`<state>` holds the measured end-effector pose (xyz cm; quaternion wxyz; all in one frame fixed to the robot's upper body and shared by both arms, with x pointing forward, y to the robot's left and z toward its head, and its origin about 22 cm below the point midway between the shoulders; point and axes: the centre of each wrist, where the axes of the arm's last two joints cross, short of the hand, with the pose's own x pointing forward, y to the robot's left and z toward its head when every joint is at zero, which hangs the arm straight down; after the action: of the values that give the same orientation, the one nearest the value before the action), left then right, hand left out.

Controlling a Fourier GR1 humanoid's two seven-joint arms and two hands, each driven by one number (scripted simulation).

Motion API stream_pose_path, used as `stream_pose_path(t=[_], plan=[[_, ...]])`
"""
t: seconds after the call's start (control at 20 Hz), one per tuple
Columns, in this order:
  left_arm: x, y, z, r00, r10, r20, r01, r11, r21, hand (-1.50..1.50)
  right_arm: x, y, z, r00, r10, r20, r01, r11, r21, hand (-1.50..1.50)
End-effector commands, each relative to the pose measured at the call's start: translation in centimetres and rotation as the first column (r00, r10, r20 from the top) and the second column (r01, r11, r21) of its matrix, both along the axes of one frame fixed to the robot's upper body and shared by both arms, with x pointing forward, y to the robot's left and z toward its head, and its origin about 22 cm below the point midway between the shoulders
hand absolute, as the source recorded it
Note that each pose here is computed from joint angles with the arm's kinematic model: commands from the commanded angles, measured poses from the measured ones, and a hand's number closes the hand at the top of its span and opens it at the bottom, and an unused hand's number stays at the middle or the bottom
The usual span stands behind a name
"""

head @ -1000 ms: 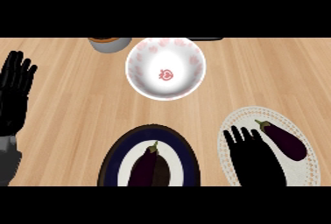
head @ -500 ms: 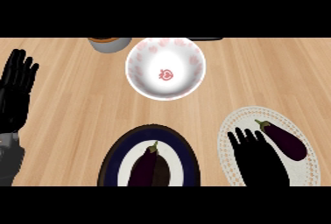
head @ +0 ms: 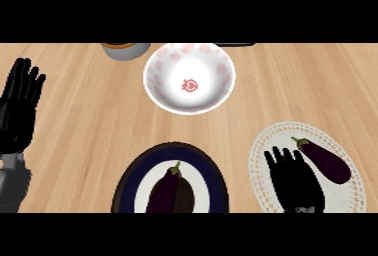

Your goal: Pick the sweet potato from the placemat and place it in the bowl

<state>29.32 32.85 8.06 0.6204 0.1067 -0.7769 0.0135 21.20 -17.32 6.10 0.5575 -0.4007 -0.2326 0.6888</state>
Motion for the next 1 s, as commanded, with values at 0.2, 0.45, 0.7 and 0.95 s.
stream_pose_path(t=[0.2,0.45,0.7,0.95], plan=[[0.1,0.7,1.4,1.000,-0.003,-0.009,0.003,1.000,-0.008,0.00,0.4,-1.3,-3.7,0.998,-0.055,0.006,0.055,0.998,-0.017,-1.50],[1.1,-0.8,-1.1,1.000,0.004,-0.001,-0.004,1.000,0.013,0.00,2.1,-3.8,-3.6,0.995,-0.095,-0.003,0.095,0.995,-0.028,-1.50],[0.1,-0.9,-0.3,1.000,0.002,0.001,-0.002,1.000,0.014,0.00,0.3,-3.6,-2.5,1.000,-0.031,0.002,0.031,0.998,-0.048,1.50],[0.7,-1.5,0.3,1.000,-0.010,0.002,0.010,1.000,0.000,0.00,2.1,-4.3,-3.3,0.995,0.042,0.090,-0.042,0.999,-0.009,1.50]])
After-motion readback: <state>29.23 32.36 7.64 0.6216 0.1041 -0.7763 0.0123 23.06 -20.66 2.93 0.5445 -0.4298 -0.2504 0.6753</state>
